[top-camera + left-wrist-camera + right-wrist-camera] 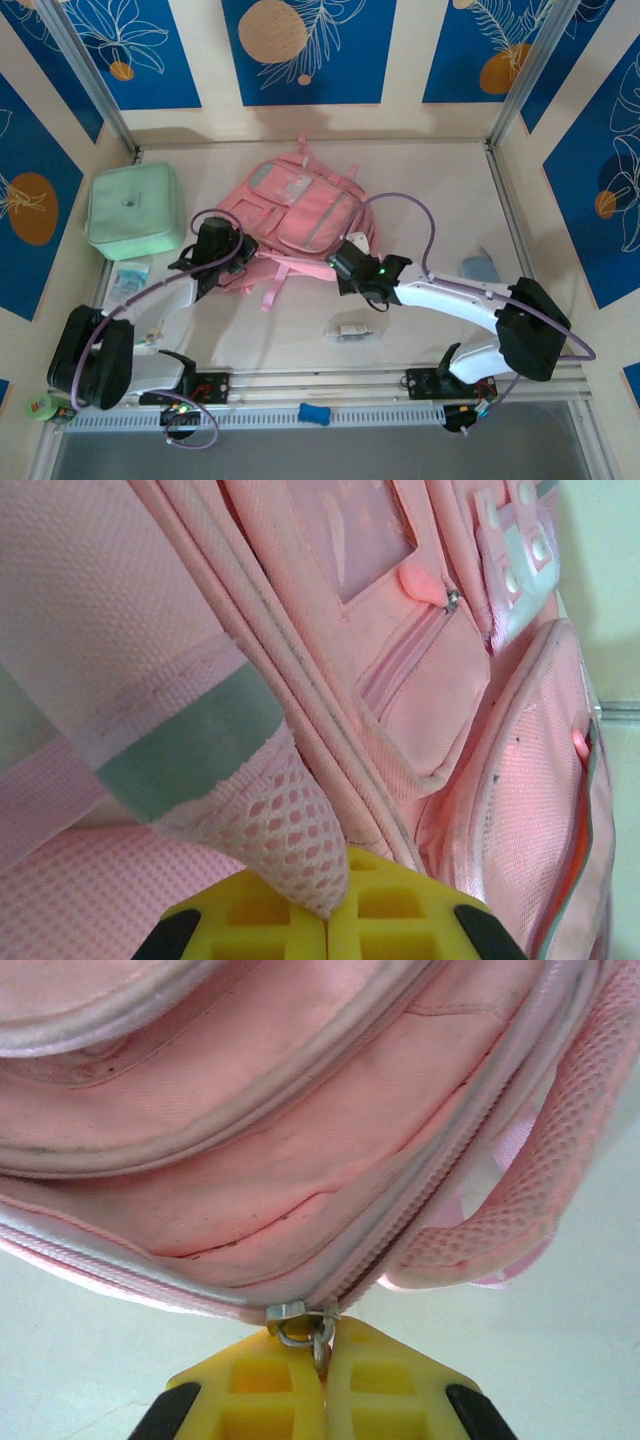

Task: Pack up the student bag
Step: Zip the student bag at the top-center of the table.

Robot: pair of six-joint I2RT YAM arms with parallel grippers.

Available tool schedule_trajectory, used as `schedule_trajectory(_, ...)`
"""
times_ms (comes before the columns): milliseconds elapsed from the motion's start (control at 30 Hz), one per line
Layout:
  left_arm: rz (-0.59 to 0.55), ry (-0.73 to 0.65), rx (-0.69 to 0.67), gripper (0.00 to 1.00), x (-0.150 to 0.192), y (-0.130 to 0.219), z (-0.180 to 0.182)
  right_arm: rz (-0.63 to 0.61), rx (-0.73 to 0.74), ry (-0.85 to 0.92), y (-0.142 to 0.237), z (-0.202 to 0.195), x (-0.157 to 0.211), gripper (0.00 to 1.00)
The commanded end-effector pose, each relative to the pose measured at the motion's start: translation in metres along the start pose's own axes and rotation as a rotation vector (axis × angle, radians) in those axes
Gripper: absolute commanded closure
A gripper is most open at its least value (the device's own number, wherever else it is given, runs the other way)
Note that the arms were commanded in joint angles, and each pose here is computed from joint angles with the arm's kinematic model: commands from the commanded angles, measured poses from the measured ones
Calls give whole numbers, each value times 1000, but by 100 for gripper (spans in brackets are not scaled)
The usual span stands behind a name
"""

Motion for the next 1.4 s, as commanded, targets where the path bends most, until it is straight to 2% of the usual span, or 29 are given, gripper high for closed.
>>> schedule_trajectory(0, -72, -48, 66, 100, -44, -9, -24, 77, 63, 68, 11, -23, 20, 100)
schedule_trajectory(100, -38, -83, 108, 100, -52, -28, -42, 106, -118, 103, 20, 25, 21, 100)
schedule_trajectory(167, -12, -125, 141, 90, -57, -40, -55, 112, -200, 110, 23, 55, 19, 100)
schedule_trajectory(267, 44, -152, 170, 76, -57, -51, -63, 136, -207, 61, 11, 71, 15, 100)
schedule_trajectory(333, 61, -171, 174, 59, -52, -48, -61, 141, -195, 37, 5, 76, 12, 100)
schedule_trajectory(433, 74, -161, 119, 49, -37, -36, -39, 142, -164, 17, -1, 77, 12, 100)
schedule_trajectory(533, 95, -102, 73, 44, -10, -20, -16, 169, -154, -6, -3, 76, 17, 100)
schedule_trajectory(700, 107, -43, 92, 38, 50, -3, -18, 183, -136, 9, -1, 76, 26, 100)
schedule_trajectory(833, 118, 43, 119, 35, 83, -1, -24, 212, -109, 2, 0, 71, 32, 100)
schedule_trajectory(1100, 70, 101, 127, 34, 98, -13, -41, 241, -130, 6, 8, 73, 37, 100)
schedule_trajectory(1367, 66, 98, 162, 46, 105, -36, -59, 265, -146, 0, 11, 74, 34, 100)
Point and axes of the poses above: each hand's point on the last joint's axis, 136 mm out from that joint toward the fingers, its own y axis back along the fingers, its own z axis along the line the jaws close on, x = y × z, the point moved 1 cm from there along y, back along the fingers, and after that the axes turned 9 degrees about -y, right-handed, at the moved point
